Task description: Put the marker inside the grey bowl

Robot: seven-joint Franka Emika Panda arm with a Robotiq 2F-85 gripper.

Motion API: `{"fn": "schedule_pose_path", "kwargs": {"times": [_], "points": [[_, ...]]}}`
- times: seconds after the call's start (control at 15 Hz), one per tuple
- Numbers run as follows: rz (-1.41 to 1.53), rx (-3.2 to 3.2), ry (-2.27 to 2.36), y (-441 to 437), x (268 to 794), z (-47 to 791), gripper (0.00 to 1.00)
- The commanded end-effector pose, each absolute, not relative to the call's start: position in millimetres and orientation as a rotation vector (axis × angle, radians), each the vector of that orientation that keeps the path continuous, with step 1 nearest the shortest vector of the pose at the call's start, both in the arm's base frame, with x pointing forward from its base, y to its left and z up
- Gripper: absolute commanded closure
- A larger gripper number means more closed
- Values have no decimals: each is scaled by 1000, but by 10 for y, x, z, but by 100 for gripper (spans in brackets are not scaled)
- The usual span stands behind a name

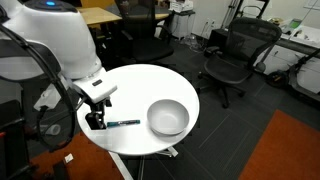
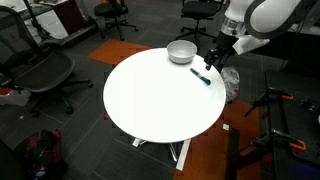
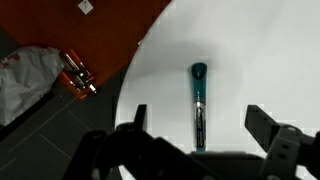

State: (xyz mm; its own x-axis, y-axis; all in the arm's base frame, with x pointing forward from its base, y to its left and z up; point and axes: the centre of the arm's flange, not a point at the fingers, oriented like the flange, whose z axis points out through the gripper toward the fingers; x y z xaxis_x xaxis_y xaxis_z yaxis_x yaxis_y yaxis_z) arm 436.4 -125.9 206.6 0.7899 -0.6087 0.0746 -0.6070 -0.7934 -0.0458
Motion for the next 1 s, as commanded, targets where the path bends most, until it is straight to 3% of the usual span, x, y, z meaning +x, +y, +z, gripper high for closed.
{"fn": "schedule_pose_path", "kwargs": {"times": [0.0,0.93], "points": [[-148,-2968,1024,-1232,4513,1858,0],[-151,-3031,946,-1072,4746,1323,0]]}}
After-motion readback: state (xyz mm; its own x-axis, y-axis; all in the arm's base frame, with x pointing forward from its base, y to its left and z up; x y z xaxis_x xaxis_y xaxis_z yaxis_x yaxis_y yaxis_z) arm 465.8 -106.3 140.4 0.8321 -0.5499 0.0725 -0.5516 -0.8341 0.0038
